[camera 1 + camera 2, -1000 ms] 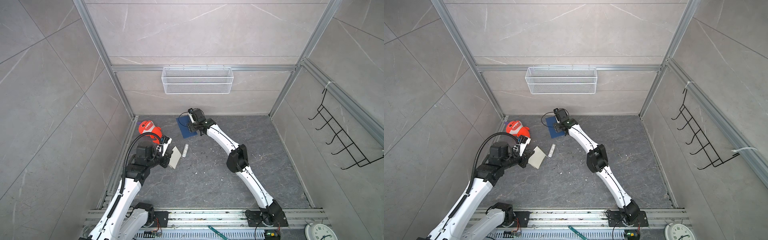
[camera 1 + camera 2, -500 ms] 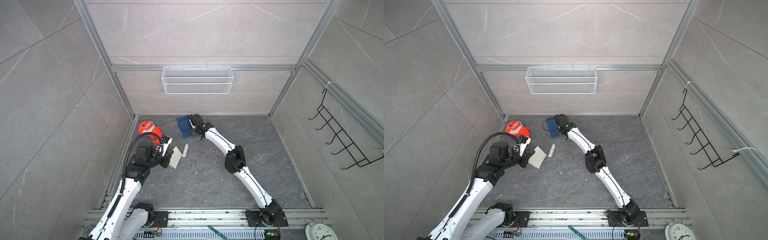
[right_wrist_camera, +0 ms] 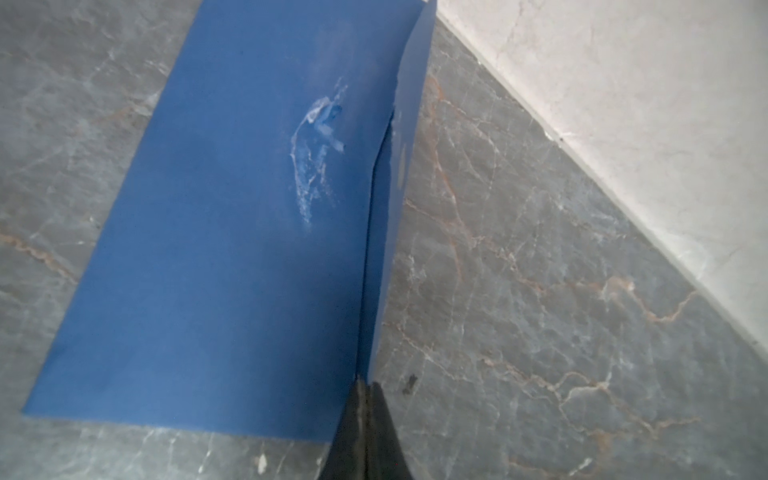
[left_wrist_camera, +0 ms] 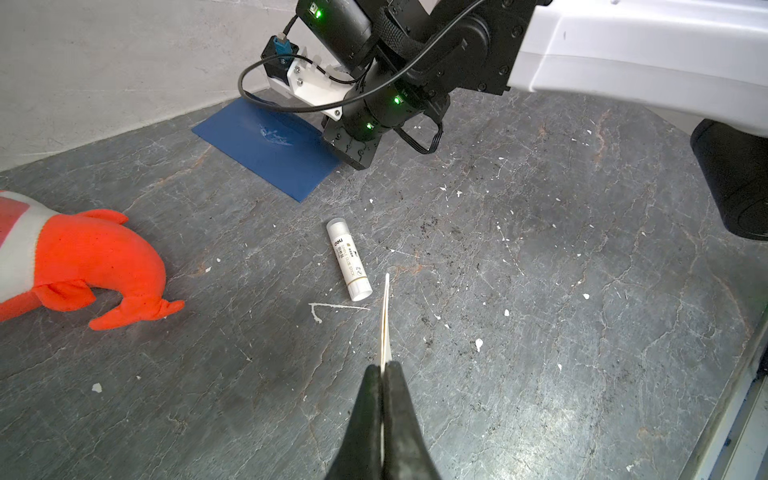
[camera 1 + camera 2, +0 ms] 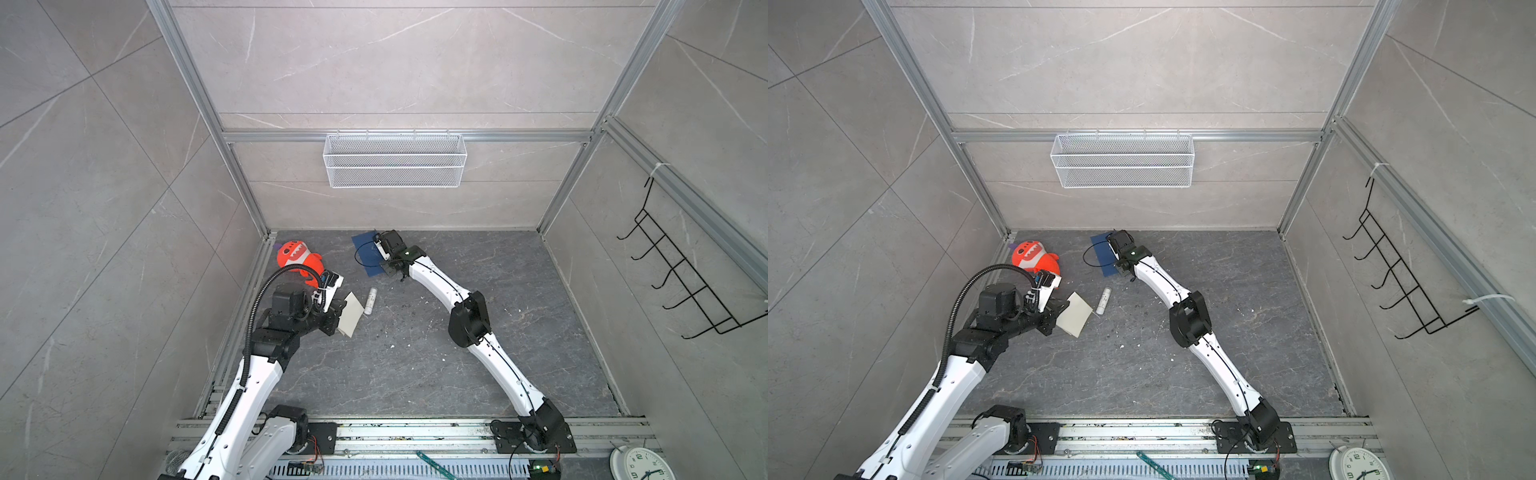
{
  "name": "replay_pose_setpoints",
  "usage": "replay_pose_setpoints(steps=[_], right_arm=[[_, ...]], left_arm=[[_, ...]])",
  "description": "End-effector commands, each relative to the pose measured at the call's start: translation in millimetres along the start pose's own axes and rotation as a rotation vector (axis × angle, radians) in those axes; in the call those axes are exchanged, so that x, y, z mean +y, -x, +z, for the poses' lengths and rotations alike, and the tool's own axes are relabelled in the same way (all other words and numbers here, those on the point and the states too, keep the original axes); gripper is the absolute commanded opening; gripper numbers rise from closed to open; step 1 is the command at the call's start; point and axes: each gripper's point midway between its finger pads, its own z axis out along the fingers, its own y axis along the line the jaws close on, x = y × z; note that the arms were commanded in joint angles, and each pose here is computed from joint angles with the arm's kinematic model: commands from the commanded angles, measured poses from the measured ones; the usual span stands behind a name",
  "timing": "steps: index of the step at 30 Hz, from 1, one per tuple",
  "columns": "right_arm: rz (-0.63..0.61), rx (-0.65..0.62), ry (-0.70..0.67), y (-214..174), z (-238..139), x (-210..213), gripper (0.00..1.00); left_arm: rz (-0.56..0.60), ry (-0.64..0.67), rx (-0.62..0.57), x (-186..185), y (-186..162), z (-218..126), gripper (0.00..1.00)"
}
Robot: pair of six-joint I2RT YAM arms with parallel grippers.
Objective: Place the letter into the envelope and seal it
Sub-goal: 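Reach the right gripper to the blue envelope farther from the robot, then lower the right gripper onto the envelope's edge and close it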
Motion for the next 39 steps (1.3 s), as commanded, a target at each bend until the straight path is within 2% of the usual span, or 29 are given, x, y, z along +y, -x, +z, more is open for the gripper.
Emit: replay_pose_setpoints(steps=[1,5,12,19,23,24,26,27,31,36,39], right_arm=[[-0.013,0.004,-0.009,-3.0,5.6,2.1,0.00],[0.026,-0.017,-0.047,8.7,-9.9,-15.4,0.00],[0.119,-0.071,-0.103,36.0,-59.1,-53.9,0.00],[0.200,-0.085,-0.091,42.1,-113.4,-69.0,0.00],[0.236,-0.145,-0.054,42.1,-136.2,-66.9,0.00],[0.235,-0.164,-0.027,42.5,-140.5,-62.7,0.03],[0.232,-0.195,0.033,42.4,-144.8,-52.8,0.35],[0.230,-0.198,0.052,40.9,-144.4,-48.7,0.44],[0.237,-0.179,0.088,36.7,-131.2,-39.1,0.62],[0.297,-0.107,0.209,38.8,-109.2,-14.1,0.77],[0.349,-0.049,0.234,37.6,-96.3,-6.9,0.86]], left_arm=[[0.025,-0.031,-0.041,-3.0,10.9,-0.1,0.00],[0.025,-0.032,-0.043,-3.2,11.1,-0.7,0.00],[0.029,-0.037,-0.058,-4.8,13.2,-2.8,0.00],[0.036,-0.044,-0.080,-7.4,15.7,-5.4,0.00],[0.038,-0.048,-0.085,-8.7,16.4,-6.5,0.00],[0.038,-0.048,-0.086,-8.8,16.6,-6.7,0.00],[0.039,-0.047,-0.088,-9.0,16.3,-7.2,0.00],[0.040,-0.046,-0.091,-8.9,17.1,-7.4,0.00],[0.039,-0.051,-0.091,-9.4,17.2,-6.8,0.00],[0.036,-0.052,-0.091,-8.8,17.6,-6.0,0.00],[0.035,-0.049,-0.089,-8.0,17.2,-5.7,0.00]])
